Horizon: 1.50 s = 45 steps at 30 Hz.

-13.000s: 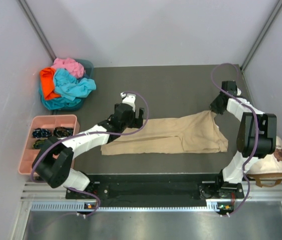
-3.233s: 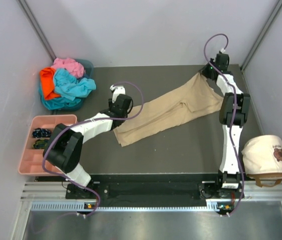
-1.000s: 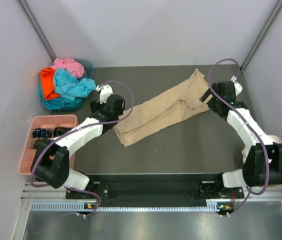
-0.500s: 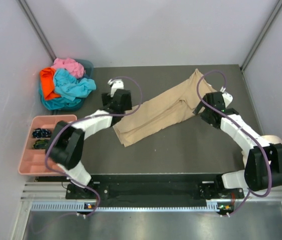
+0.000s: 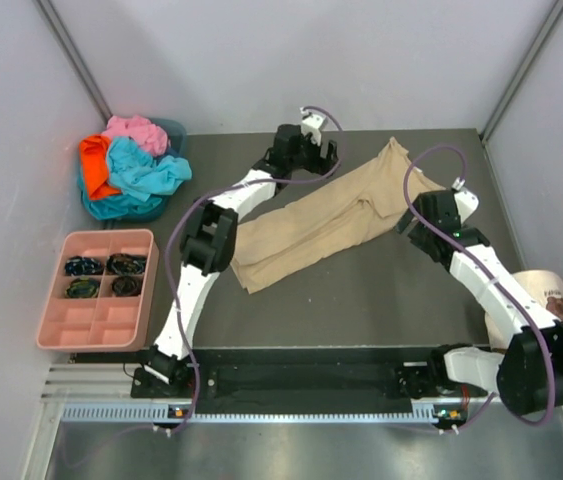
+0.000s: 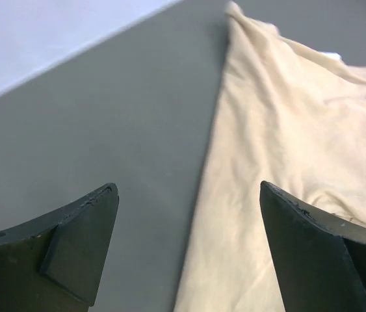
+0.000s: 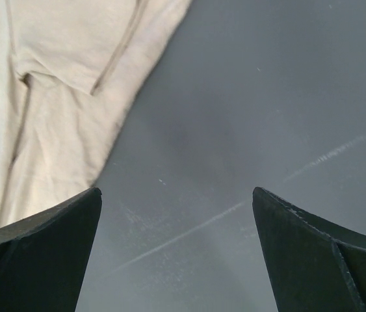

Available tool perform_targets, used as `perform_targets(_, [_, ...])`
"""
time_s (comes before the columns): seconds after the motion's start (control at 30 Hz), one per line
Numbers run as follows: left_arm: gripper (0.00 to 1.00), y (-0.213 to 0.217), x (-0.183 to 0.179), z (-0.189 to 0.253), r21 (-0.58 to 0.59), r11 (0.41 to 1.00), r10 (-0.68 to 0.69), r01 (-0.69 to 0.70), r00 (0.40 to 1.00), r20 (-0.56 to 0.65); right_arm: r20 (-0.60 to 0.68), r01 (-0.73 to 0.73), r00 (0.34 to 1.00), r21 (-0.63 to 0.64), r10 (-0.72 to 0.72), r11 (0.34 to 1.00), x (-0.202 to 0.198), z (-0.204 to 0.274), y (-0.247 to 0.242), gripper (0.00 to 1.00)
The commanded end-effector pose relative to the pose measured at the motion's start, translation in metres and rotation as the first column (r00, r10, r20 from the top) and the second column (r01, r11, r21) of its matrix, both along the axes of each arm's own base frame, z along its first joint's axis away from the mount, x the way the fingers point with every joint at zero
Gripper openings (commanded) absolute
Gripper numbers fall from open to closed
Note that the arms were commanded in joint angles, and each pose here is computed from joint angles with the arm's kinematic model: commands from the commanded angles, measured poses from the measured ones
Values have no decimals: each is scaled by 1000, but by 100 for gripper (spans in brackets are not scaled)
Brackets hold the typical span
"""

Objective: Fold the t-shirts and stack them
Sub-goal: Rotate the tshirt 90 degrees

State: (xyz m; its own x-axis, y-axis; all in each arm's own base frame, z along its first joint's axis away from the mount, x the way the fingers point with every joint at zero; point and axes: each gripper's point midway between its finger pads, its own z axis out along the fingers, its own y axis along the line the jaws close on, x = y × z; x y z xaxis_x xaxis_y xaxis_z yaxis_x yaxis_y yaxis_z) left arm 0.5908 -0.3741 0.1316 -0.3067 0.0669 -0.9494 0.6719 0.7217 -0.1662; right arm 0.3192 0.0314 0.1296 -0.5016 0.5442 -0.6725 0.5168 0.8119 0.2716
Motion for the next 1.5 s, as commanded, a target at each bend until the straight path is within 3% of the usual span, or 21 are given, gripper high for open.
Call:
perform_targets(0.0, [93, -40, -11, -10, -131, 968, -218, 214, 976, -15, 23, 23, 999, -2, -23, 1000, -10, 7, -5, 99])
perform_targets(0.13, [95, -55, -8, -19, -250, 940, -243, 233, 970, -8, 28, 15, 999, 0, -15, 1000, -14, 10, -5, 99])
perform_targets(0.3, [95, -59, -5, -28, -308, 927, -235, 215, 971, -30, 36, 1, 999, 18, -2, 1000, -16, 12, -1, 99])
perform_targets(0.4, [94, -47, -5, -46, -244, 955, -196, 168, 976, -94, 37, 6, 999, 15, -7, 1000, -14, 9, -2, 99])
perform_targets(0.47, [95, -28, 3, -33, -200, 973, -133, 118, 989, -67, 32, 6, 999, 15, -7, 1000, -9, 8, -1, 99])
perform_targets(0.7, [95, 110, 31, -27, -151, 977, 120, -149, 975, -187, 40, -28, 999, 38, 27, 999, 5, 7, 9, 99])
perform_targets(0.87, [94, 176, 14, -44, -112, 963, 214, -246, 946, -244, 40, -10, 999, -12, 11, 1000, 19, 10, 3, 99])
perform_targets(1.23, [93, 192, -5, -53, -44, 967, 231, -252, 933, -277, -23, 135, 991, 158, -133, 978, 79, -37, -34, 99])
perform_targets(1.47, [91, 203, -20, -66, 4, 967, 243, -253, 924, -296, 1, 155, 988, 179, -157, 972, 93, -27, -42, 99])
